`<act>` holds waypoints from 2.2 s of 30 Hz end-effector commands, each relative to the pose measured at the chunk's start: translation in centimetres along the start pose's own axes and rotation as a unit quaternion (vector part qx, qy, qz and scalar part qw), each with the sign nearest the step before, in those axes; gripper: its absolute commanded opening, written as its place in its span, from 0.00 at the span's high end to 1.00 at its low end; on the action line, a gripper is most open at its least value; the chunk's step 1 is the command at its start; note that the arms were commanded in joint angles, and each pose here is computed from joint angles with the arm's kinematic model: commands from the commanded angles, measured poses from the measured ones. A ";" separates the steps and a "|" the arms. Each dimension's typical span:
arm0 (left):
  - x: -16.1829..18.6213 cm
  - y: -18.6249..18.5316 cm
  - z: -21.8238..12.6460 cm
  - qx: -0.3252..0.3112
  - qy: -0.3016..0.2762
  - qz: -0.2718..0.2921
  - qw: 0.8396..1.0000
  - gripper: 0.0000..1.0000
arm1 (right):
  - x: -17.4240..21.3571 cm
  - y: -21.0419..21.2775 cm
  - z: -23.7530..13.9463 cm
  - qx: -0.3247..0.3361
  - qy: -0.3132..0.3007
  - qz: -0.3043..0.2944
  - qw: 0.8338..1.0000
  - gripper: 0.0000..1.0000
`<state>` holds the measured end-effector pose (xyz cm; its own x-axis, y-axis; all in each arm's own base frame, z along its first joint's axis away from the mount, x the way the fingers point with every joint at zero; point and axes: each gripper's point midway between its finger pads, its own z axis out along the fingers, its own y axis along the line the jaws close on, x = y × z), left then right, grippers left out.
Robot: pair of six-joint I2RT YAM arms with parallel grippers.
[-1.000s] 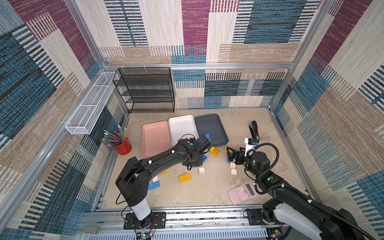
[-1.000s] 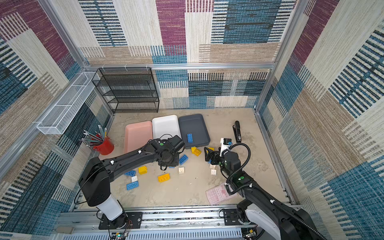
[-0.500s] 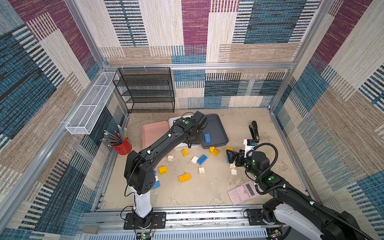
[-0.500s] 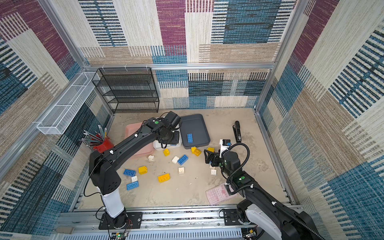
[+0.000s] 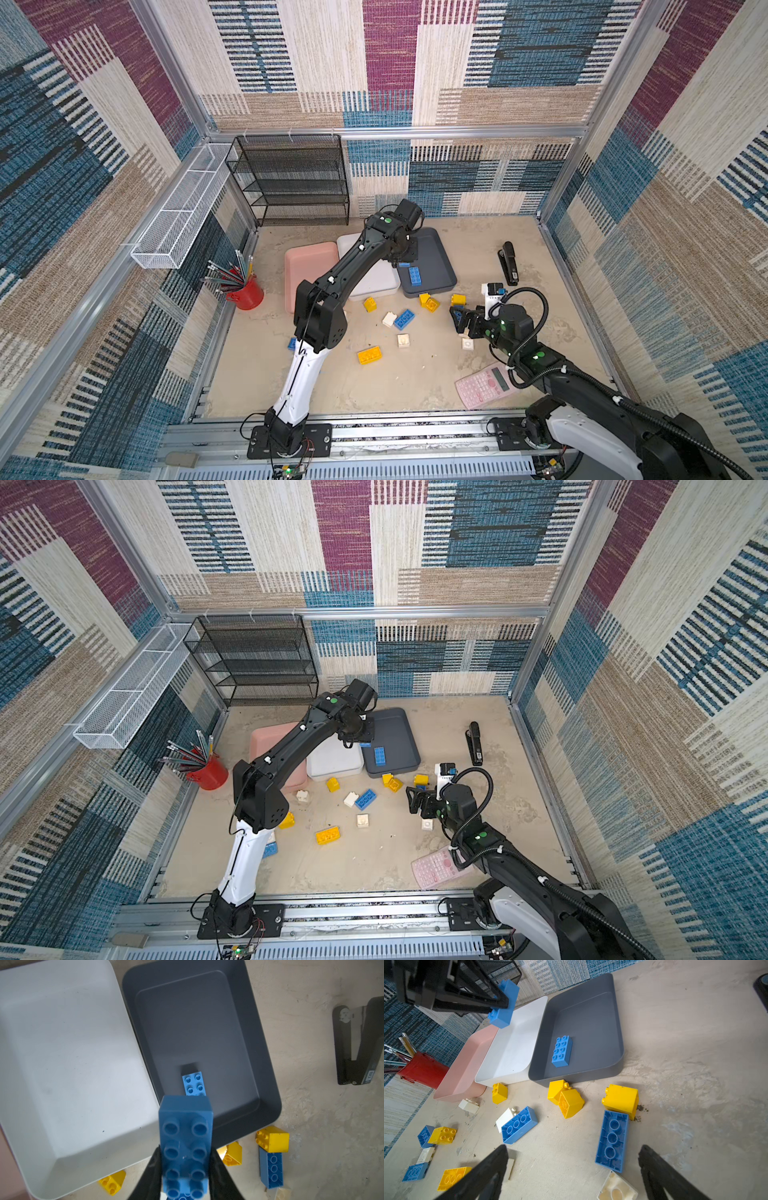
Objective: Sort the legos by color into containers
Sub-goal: 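Carry the blue brick with the left gripper into the dark grey tray and release, then grasp a blue brick with the right gripper while the left arm withdraws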
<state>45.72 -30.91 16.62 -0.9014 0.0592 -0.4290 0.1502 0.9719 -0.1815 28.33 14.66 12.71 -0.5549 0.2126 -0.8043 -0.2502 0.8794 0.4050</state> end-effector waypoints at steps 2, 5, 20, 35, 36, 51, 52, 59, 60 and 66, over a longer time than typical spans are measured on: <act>0.1 -0.1 2.0 0.008 0.021 0.004 1.000 0.74 | -0.3 0.4 0.1 -0.010 -0.008 -0.005 1.000 0.01; 0.1 -0.3 3.7 0.018 0.030 -0.011 0.999 0.75 | -0.1 0.2 0.1 -0.006 -0.006 -0.004 1.000 0.01; -0.3 -0.6 5.9 0.038 0.035 -0.023 0.998 0.69 | 0.2 -0.9 0.5 0.030 0.011 0.012 0.999 0.01; -0.9 -0.8 -0.2 0.053 0.008 -0.014 0.998 0.43 | 1.3 -3.4 0.4 0.123 0.078 0.028 0.989 0.05; -0.7 -0.8 -0.8 0.054 0.007 -0.011 0.998 0.43 | 1.3 -3.4 0.4 0.124 0.080 0.028 0.989 0.06; 5.0 1.9 -9.5 0.082 -0.038 -0.003 0.996 0.43 | 0.3 -3.6 2.1 0.171 0.130 -0.019 0.977 0.19; 5.6 2.2 -9.9 0.083 -0.039 -0.004 0.996 0.43 | 0.2 -3.6 2.4 0.173 0.133 -0.021 0.976 0.20; 9.4 5.2 -12.7 0.069 -0.067 0.004 0.995 0.44 | 1.6 -3.7 4.4 0.178 0.176 -0.035 0.968 0.17; 9.9 5.8 -12.9 0.061 -0.071 0.004 0.996 0.43 | 1.8 -3.7 4.6 0.179 0.181 -0.035 0.966 0.17; 13.1 8.7 -13.3 0.034 -0.089 0.015 0.995 0.43 | 3.2 -4.1 5.6 0.184 0.207 -0.035 0.960 0.22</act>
<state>29.59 -19.54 21.00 -0.8459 0.0243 -0.5327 0.1934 0.9449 -0.2640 31.94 13.82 6.44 -0.8243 0.0356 -0.5650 -0.0355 0.9928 0.1144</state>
